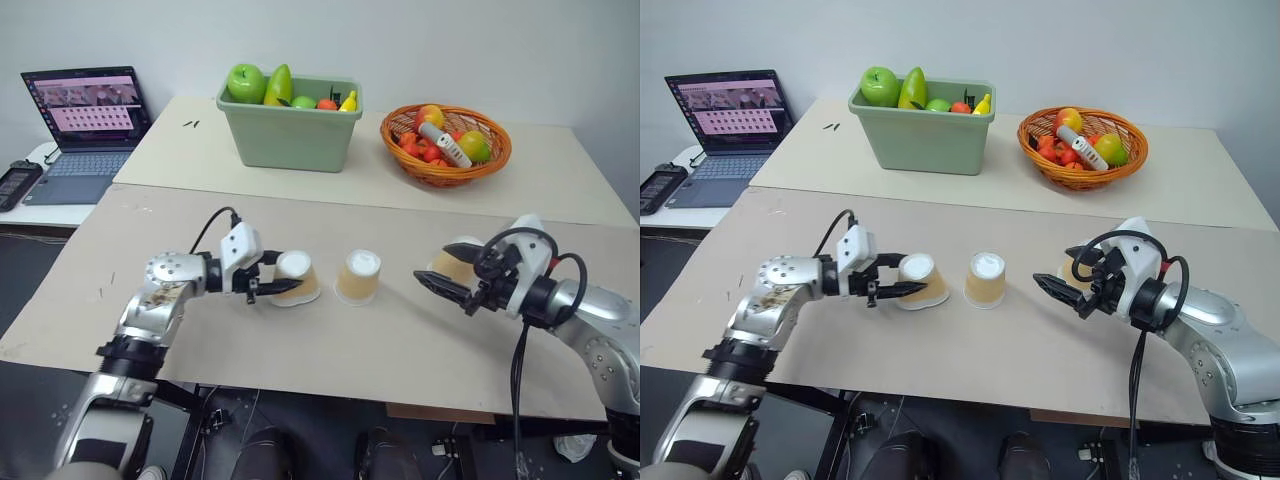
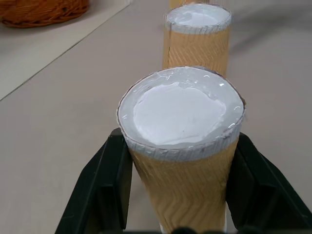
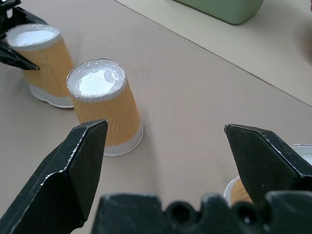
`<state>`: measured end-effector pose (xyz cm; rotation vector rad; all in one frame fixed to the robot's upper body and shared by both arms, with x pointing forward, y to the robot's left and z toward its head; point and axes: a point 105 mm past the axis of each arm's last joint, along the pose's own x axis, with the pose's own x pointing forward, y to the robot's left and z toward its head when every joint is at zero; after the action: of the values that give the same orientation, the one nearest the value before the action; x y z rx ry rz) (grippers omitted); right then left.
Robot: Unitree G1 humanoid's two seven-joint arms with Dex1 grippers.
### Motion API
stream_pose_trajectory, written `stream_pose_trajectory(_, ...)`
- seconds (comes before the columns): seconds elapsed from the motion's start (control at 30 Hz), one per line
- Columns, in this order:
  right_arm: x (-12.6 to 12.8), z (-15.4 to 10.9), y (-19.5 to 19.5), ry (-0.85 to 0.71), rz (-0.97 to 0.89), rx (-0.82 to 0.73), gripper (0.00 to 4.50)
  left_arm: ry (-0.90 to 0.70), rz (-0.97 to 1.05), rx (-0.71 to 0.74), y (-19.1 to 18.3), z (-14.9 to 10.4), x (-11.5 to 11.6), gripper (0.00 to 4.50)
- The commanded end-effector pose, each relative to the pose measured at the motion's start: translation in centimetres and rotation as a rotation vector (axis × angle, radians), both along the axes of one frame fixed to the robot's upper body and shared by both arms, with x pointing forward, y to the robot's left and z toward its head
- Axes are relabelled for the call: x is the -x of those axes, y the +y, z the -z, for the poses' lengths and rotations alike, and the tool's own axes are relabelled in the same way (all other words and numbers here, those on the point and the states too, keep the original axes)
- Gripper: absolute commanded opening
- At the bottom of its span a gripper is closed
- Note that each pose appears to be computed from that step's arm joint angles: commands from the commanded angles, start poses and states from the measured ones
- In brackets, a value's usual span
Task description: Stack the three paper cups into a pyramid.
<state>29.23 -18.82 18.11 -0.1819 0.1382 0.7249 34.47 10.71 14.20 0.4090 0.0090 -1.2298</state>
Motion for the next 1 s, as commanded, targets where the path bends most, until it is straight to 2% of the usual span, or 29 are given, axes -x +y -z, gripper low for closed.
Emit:
stream_pose_trajectory(0.03,0.5,-1.5,-0.3,-0.055,0.007,0.011,4.50,-0.050,0.033,-0.006,-1.4,-0.2,-0.6,2.30)
stream_pose_trajectory(0.2,0.8,-1.7,-0.5,-0.058,0.020,0.015,4.50,-0.049,0.082,0.006,-3.1,0.1,-0.7,2.30)
stream_pose_trajectory(0.37,1.2,-1.9,-0.9,-0.062,0.039,0.021,4.50,-0.053,0.100,0.006,-3.2,-0.1,-0.7,2.30)
stream_pose_trajectory(0.57,1.4,-2.0,-1.1,-0.060,0.039,0.018,4.50,-0.073,0.108,0.020,-2.7,-1.6,-0.6,4.43)
stream_pose_trajectory(0.87,2.2,-2.1,-4.2,-0.034,0.089,0.049,4.50,-0.062,0.129,0.018,0.2,-6.8,1.5,4.43)
stream_pose_trajectory(1.0,2.3,-0.2,-7.1,0.036,0.175,0.127,4.50,-0.060,0.127,0.056,0.9,-9.8,2.8,4.43)
